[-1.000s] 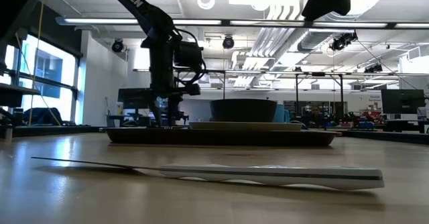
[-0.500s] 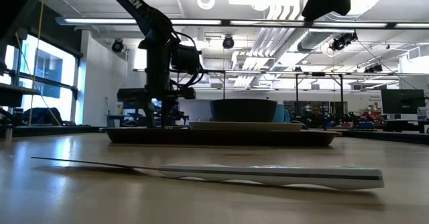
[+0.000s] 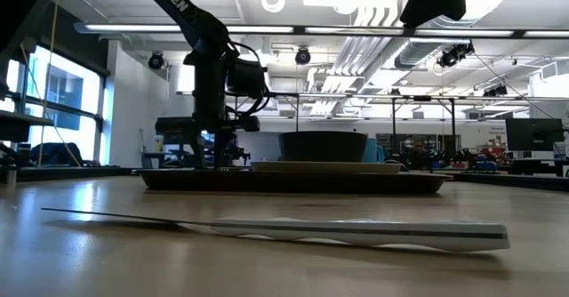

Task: Set up tray
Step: Put the blue fork on the gray napkin to the right of the blue spoon

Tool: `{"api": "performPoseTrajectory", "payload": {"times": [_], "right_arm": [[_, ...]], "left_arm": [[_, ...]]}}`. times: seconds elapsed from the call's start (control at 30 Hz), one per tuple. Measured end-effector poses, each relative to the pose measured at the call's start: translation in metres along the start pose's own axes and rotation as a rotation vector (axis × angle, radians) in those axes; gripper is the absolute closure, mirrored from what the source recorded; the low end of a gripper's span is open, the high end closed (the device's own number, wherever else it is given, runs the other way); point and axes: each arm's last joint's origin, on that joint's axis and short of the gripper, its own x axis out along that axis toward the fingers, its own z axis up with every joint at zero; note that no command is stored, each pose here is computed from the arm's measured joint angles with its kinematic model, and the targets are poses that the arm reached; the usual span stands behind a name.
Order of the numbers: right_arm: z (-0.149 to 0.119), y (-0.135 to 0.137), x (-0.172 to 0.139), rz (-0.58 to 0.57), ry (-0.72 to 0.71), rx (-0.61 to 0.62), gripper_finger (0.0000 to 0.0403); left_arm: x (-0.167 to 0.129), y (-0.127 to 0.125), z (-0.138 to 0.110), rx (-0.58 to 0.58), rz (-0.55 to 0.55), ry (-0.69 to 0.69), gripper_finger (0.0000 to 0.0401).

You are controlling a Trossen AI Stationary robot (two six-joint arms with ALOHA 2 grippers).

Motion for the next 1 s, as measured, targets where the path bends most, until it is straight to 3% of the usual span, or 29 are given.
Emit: {"api": "performPoseTrajectory", "payload": {"times": [0.3,0.57,0.87,1.0], "right_arm": [[0.0,0.0,0.0,0.0,0.0,0.0,0.0284],[0.0,0.0,0.0,0.0,0.0,0.02,0.0284],[0.0,0.0,0.0,0.007,0.004,0.023,0.0284],[0.0,0.0,0.0,0.008,0.004,0.023,0.0284]], "left_arm": [[0.0,-0.002,-0.003,0.007,-0.001,0.004,0.0258],[0.001,-0.009,-0.017,0.087,0.033,-0.053,0.0258],[0.001,-0.007,-0.016,0.06,0.052,-0.069,0.0259],[0.004,-0.008,-0.016,0.06,0.058,-0.076,0.0277]]}}
